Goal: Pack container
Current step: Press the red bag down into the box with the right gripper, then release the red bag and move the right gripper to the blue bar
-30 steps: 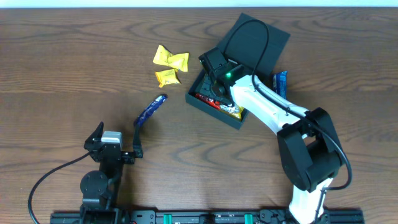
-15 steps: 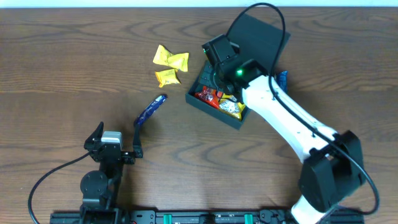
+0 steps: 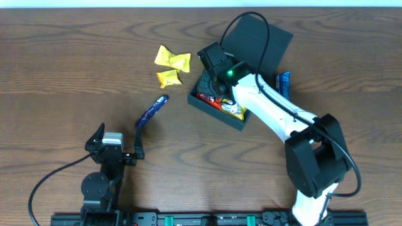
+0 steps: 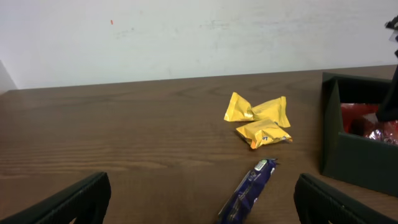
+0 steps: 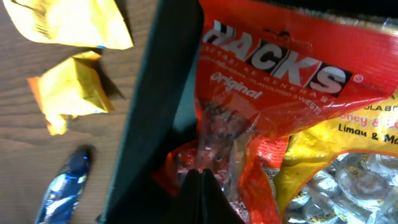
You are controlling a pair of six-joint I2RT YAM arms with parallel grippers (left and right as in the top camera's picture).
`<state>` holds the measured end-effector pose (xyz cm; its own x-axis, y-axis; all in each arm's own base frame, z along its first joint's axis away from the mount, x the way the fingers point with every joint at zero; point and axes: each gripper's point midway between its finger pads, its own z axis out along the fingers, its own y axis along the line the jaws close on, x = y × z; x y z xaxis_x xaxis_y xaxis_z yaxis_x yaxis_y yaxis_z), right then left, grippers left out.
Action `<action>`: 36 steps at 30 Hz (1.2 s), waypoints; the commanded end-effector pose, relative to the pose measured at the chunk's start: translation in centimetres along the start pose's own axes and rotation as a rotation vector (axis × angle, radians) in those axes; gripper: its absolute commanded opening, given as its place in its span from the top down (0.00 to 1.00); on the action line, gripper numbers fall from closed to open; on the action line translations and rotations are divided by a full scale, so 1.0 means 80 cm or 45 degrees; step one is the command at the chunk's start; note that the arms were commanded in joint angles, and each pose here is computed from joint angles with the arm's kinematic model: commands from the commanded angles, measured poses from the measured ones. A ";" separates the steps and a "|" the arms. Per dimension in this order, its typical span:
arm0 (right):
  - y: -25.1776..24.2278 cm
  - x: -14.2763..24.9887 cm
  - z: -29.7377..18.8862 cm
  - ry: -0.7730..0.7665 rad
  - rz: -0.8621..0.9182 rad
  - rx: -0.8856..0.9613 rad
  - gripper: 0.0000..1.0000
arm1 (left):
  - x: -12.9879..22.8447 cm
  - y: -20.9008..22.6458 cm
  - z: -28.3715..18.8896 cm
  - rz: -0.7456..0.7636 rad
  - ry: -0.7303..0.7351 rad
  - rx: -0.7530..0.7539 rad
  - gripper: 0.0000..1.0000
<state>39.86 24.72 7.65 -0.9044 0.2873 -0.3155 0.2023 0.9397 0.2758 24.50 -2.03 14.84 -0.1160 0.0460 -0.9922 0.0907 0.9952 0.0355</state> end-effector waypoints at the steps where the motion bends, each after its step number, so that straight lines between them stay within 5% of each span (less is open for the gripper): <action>1: -0.008 0.008 0.011 0.023 -0.025 0.042 0.99 | 0.020 -0.001 0.001 -0.005 0.070 0.005 0.05; 23: -0.071 0.011 0.058 0.021 -0.086 0.316 0.99 | 0.020 -0.001 0.001 -0.005 0.070 0.005 0.05; 36: -0.032 -0.032 -0.101 -0.219 -0.070 0.127 0.99 | 0.020 -0.001 0.001 -0.005 0.070 0.005 0.05</action>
<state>39.07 20.83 12.15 -0.8676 0.2641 -0.4212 0.2107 0.9627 0.1697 24.50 -2.02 14.84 -0.1160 0.0460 -0.9922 0.0903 0.9953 0.0356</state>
